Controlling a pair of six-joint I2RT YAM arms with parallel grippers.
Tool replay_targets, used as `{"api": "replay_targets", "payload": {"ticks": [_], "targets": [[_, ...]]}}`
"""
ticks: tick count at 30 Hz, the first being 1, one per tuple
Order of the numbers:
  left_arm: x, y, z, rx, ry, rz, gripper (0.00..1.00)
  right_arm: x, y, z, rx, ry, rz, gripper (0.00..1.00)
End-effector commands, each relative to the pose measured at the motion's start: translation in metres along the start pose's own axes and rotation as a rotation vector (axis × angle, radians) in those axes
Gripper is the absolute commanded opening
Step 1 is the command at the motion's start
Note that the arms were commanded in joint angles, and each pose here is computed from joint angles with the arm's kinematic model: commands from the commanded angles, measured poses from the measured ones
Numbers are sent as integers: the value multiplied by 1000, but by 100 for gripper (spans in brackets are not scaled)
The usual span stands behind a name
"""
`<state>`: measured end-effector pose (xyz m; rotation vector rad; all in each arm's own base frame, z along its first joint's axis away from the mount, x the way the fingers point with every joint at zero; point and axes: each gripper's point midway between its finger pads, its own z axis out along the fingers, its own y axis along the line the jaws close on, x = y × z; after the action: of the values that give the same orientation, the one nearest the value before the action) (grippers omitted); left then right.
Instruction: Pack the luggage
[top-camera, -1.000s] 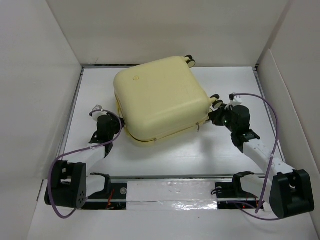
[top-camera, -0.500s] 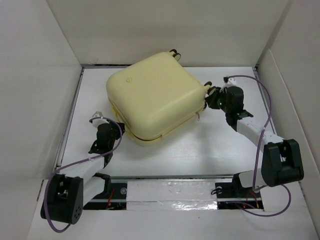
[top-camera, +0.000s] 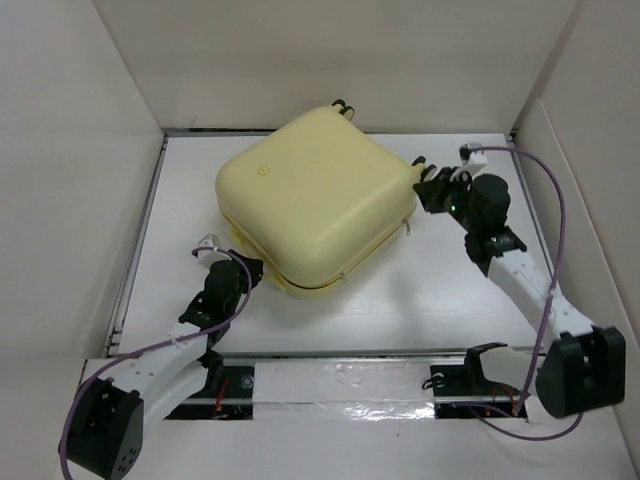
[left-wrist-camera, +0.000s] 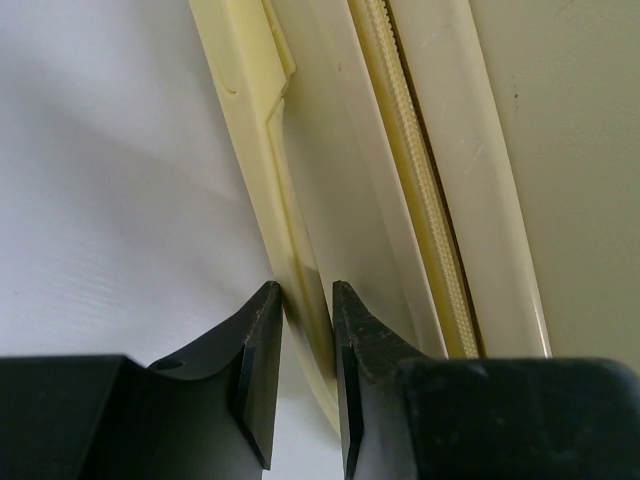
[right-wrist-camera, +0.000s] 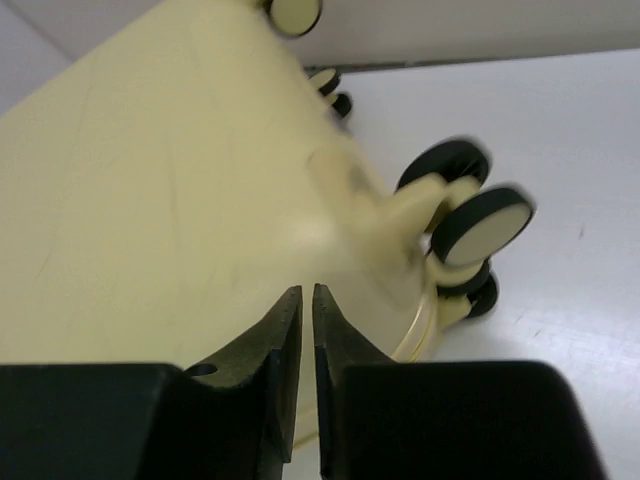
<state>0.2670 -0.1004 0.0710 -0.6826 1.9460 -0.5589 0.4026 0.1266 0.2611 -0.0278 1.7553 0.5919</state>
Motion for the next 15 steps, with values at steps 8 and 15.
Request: {"api": "replay_targets", "payload": {"ticks": [8,15], "targets": [[-11,-43,-14,126,28,65,33,111,153,-99,-487,155,-185,6],[-7,-35,-23,109,58,107,39,187,155,-112,-449,252,-242,48]]}}
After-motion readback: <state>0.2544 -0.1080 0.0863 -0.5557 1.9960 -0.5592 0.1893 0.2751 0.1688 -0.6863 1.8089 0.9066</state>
